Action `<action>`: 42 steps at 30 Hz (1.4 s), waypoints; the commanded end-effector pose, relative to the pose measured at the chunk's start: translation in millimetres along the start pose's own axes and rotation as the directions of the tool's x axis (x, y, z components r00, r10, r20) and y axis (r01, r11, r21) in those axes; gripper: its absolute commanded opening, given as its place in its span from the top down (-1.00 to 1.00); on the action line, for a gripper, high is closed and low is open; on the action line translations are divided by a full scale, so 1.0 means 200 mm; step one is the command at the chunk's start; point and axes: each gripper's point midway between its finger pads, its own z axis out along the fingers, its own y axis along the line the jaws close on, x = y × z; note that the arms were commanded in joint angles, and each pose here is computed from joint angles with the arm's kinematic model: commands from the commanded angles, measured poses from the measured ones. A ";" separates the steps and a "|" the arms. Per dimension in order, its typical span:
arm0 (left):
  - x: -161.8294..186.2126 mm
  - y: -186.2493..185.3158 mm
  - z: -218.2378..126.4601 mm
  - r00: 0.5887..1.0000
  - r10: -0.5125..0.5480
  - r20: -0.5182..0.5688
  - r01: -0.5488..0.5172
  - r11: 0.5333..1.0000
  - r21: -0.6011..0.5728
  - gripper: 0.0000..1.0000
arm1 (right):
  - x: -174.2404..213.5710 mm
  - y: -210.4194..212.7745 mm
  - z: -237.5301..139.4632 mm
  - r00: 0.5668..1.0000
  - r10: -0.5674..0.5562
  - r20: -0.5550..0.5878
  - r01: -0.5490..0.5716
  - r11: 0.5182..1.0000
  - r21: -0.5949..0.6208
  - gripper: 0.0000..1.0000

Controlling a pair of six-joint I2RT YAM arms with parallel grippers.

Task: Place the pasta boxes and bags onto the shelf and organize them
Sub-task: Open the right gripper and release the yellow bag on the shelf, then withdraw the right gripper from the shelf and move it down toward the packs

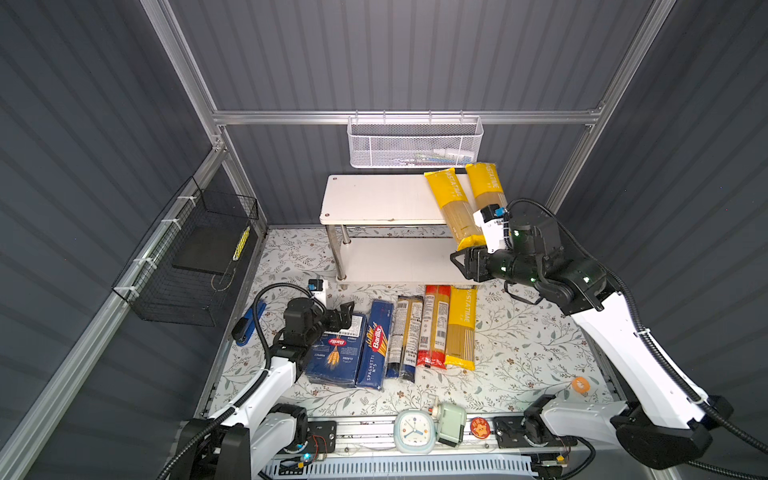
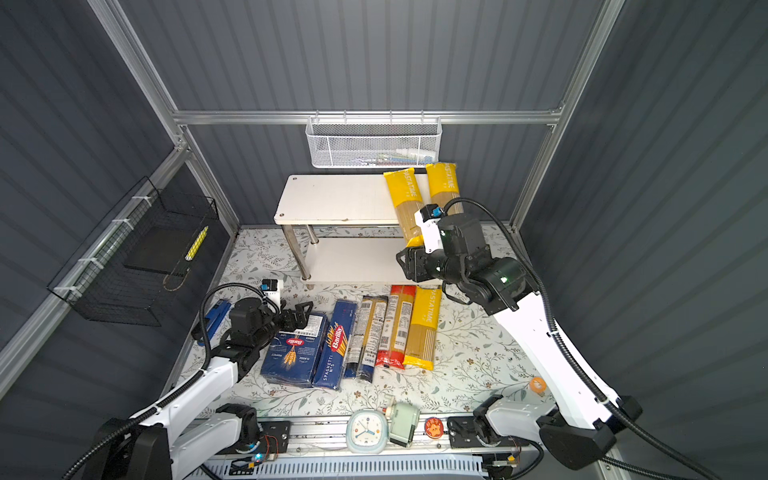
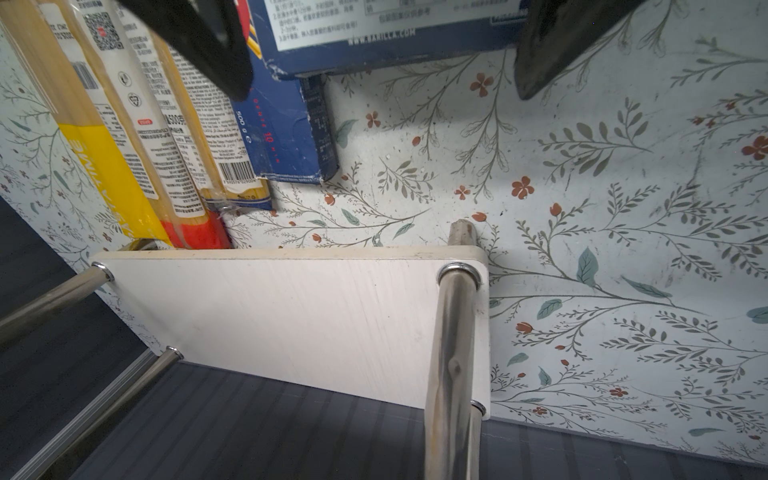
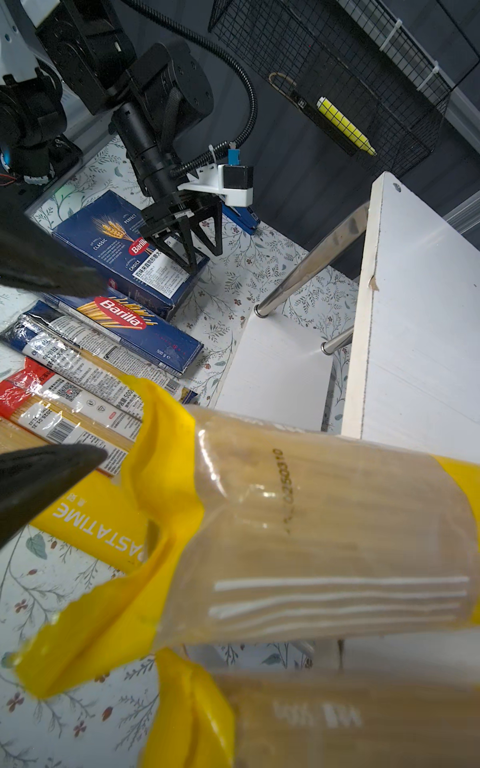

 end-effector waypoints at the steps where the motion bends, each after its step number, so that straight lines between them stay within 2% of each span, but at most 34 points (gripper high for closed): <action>1: -0.06 -0.03 -0.01 1.000 -0.004 0.023 0.003 1.000 0.018 -0.99 | -0.07 0.04 0.01 0.999 -0.031 0.030 0.031 0.999 -0.031 -0.17; 26: -0.07 -0.03 -0.04 0.999 0.001 0.040 -0.002 1.000 0.013 -0.99 | -0.16 0.08 0.18 0.998 -0.052 0.025 0.054 0.997 -0.059 -0.20; 42: -0.07 -0.03 -0.04 0.999 0.006 0.037 -0.007 1.000 0.010 -0.98 | -0.26 0.07 0.21 0.996 -0.077 0.052 0.080 0.995 -0.054 -0.27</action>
